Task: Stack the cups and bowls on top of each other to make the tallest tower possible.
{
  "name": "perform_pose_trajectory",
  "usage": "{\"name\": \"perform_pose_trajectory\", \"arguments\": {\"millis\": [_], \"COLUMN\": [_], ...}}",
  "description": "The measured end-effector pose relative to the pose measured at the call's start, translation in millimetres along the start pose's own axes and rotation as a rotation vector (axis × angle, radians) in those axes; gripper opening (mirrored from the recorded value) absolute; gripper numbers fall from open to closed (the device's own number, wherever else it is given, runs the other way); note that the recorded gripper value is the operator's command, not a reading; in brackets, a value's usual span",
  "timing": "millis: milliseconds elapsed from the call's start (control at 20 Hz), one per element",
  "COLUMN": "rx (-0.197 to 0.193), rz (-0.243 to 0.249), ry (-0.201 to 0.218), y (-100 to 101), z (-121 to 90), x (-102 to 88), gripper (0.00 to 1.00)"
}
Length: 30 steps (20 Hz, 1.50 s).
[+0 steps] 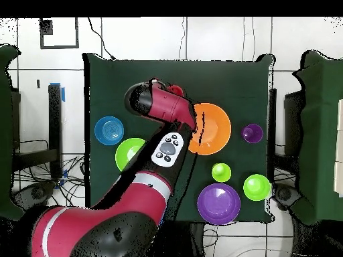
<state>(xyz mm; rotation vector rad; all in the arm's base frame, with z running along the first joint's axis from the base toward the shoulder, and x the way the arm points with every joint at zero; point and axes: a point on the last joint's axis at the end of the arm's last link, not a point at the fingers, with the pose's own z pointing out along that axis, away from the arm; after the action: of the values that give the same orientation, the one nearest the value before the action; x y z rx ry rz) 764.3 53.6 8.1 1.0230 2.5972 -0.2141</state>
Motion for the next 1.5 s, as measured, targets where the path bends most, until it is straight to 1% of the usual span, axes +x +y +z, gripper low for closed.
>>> {"name": "perform_pose_trajectory", "arguments": {"millis": [350,700,1050,1500], "rx": [0.034,0.079,0.089,0.090], "rz": [-0.031,-0.060,-0.067,-0.069], "ry": [0.016,0.058,0.063,0.062], "y": [2.5,3.0,3.1,3.4], "z": [-1.6,-3.4,-3.8,-3.8], "x": [1.5,9.3,11.7,12.5], "gripper": [0.00,0.00,0.00,0.00]}}
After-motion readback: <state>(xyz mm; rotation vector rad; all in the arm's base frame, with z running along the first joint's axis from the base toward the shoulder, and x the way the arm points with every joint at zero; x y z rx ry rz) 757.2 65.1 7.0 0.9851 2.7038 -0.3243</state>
